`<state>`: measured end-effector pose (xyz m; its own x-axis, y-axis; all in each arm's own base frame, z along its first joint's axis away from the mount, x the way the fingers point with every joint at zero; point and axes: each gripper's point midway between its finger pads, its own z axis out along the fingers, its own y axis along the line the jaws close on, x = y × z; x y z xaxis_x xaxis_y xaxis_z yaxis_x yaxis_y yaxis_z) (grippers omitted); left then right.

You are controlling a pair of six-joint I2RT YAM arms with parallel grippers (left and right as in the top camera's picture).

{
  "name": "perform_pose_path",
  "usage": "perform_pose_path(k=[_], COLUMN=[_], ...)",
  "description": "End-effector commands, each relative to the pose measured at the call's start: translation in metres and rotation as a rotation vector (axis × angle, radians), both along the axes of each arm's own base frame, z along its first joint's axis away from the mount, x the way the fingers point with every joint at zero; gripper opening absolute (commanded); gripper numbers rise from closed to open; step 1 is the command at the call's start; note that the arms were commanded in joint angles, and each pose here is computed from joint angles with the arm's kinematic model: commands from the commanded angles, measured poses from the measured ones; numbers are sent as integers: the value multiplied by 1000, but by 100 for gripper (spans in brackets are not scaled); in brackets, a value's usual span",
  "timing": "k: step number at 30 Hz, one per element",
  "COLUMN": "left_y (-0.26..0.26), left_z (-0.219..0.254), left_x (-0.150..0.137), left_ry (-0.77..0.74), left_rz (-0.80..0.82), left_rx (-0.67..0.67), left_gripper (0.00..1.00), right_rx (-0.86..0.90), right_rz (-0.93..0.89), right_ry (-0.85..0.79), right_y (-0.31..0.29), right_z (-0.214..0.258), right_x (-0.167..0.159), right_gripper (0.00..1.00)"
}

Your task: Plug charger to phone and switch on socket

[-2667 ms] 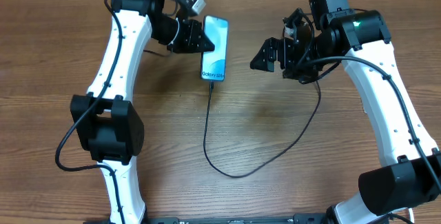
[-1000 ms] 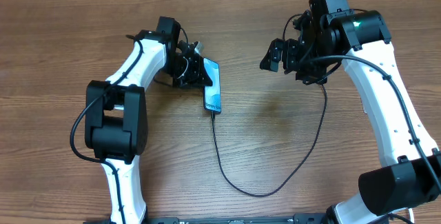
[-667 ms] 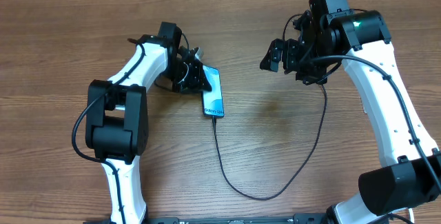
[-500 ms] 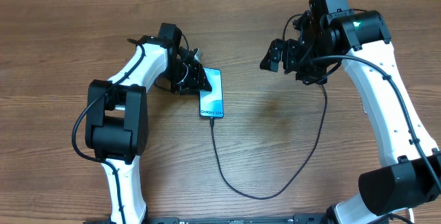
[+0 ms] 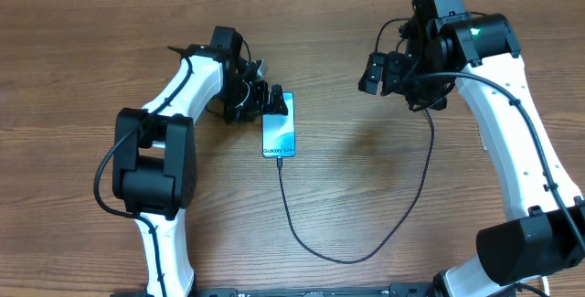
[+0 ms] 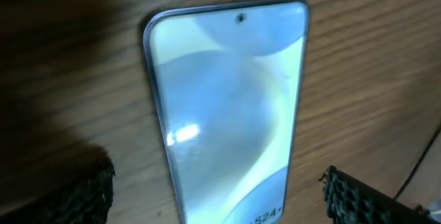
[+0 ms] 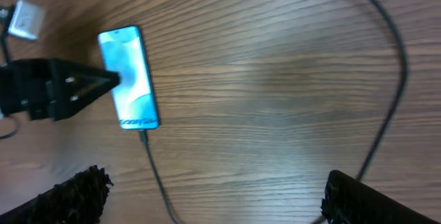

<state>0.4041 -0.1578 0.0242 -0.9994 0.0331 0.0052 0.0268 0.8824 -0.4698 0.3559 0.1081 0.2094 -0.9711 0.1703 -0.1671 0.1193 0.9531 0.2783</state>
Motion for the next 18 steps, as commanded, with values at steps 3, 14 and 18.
perform_pose_path(k=[3,14,18], left_y=[32,97,118], left_z=[49,292,320], left_x=[35,38,22], left_ry=[-64,-641,-713], left_rz=[93,235,291], left_rx=[35,208,305], left_gripper=[100,100,100], right_rx=[-88,-255,-271], right_rz=[-106,-515,-636], right_ry=[-51,-97,-109], right_y=[-42,-204,-252], right_z=[9,14,14], right_x=[7,16,10], right_gripper=[100,100,100])
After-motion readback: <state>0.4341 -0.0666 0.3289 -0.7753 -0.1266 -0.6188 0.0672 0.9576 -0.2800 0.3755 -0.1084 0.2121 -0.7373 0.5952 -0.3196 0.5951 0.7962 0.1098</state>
